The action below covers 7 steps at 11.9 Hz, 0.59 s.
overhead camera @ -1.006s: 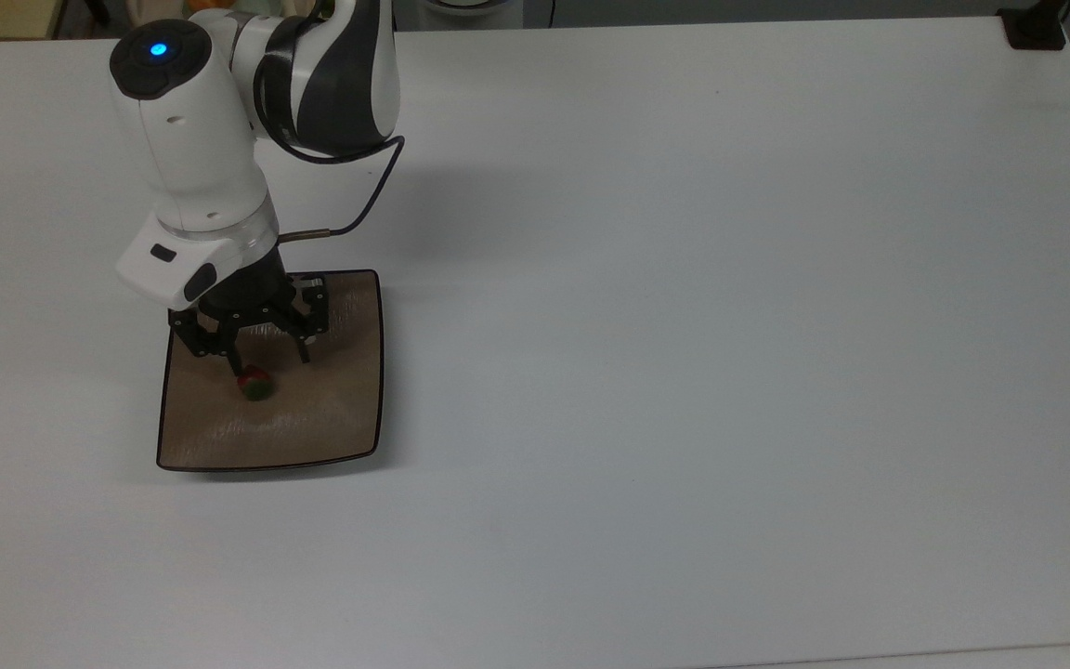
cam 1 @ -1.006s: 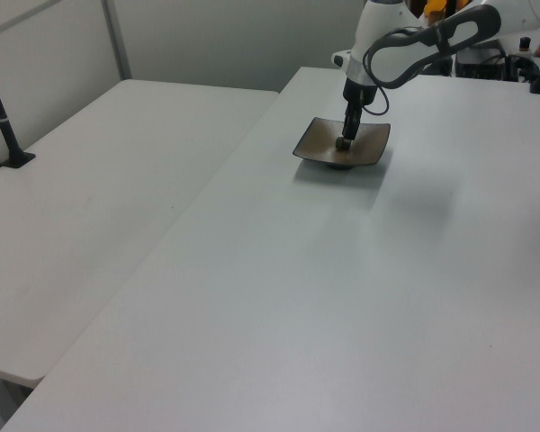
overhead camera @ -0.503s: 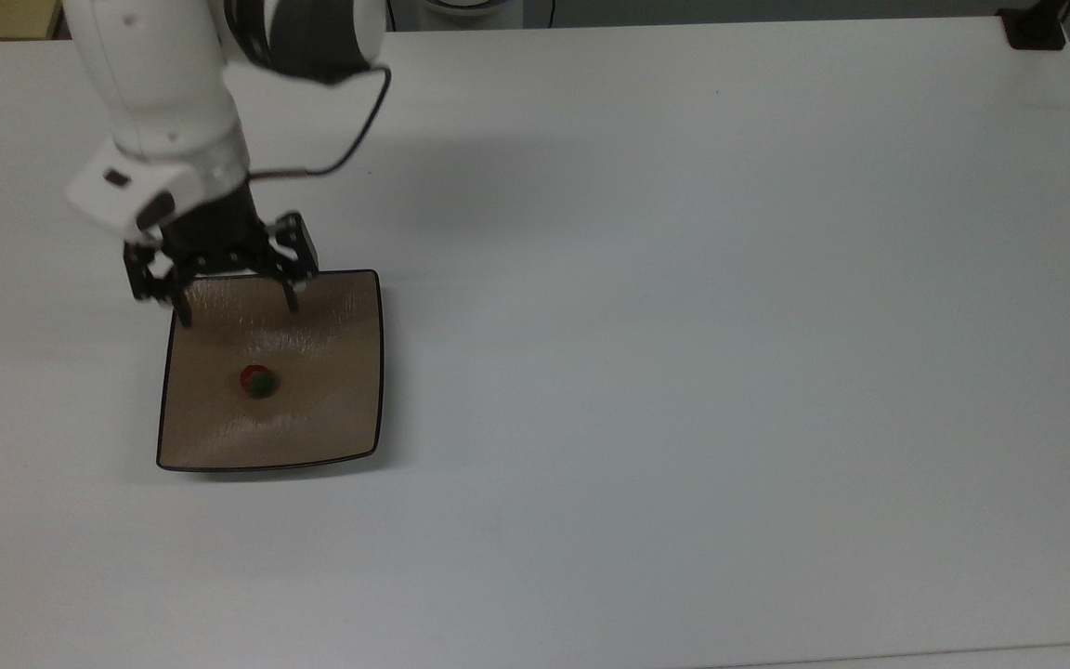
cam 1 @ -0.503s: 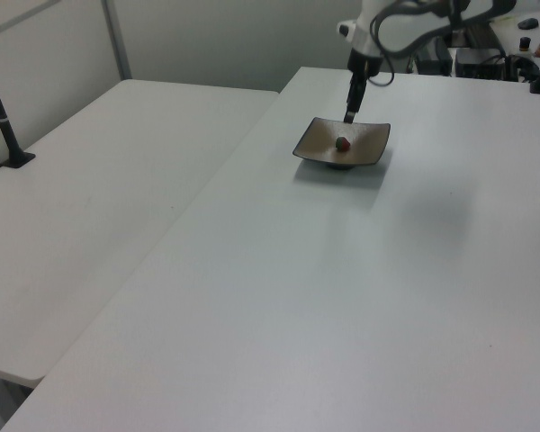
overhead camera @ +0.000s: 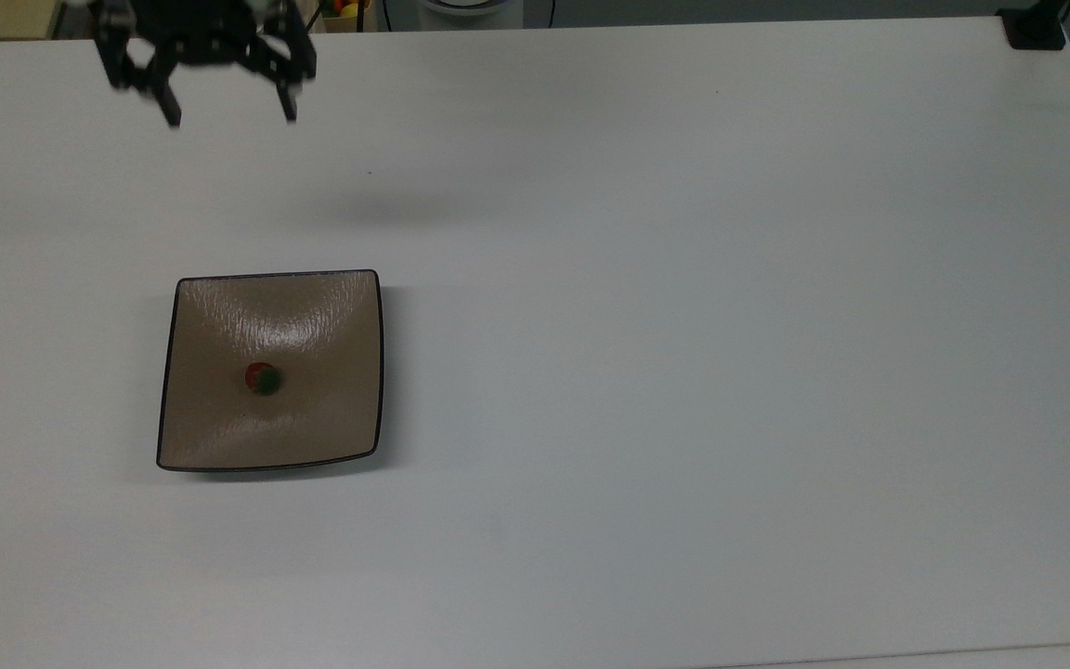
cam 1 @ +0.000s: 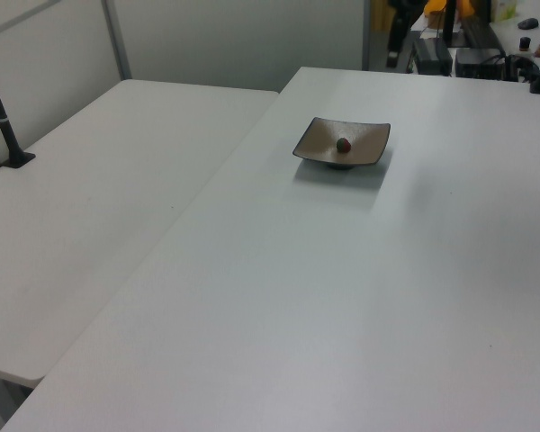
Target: Strawberries on a ceramic plate
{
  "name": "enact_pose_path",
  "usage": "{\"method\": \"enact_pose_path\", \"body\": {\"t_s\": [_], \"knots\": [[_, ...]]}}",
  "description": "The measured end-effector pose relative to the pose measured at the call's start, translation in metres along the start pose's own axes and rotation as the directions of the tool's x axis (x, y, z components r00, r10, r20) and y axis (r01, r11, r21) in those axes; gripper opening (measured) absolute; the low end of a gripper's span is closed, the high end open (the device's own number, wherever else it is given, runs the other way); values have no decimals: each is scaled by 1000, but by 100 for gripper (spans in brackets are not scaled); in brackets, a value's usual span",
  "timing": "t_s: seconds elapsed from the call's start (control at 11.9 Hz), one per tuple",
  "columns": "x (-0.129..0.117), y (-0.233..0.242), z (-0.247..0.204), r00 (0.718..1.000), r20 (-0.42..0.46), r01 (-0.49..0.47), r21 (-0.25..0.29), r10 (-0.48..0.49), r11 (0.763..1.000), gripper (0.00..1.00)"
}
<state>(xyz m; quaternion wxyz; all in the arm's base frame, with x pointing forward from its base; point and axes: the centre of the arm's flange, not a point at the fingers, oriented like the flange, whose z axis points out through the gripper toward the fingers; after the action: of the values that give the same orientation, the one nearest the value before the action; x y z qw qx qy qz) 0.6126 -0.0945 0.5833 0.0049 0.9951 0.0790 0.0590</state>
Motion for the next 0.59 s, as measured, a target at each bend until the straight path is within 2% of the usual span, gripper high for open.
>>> {"method": "enact_pose_path", "body": {"t_s": [0.25, 0.59], "knots": [[-33, -26, -50, 996, 57, -76, 19, 75, 997, 100], [-30, -125, -58, 995, 94, -38, 36, 34, 999, 100]]}}
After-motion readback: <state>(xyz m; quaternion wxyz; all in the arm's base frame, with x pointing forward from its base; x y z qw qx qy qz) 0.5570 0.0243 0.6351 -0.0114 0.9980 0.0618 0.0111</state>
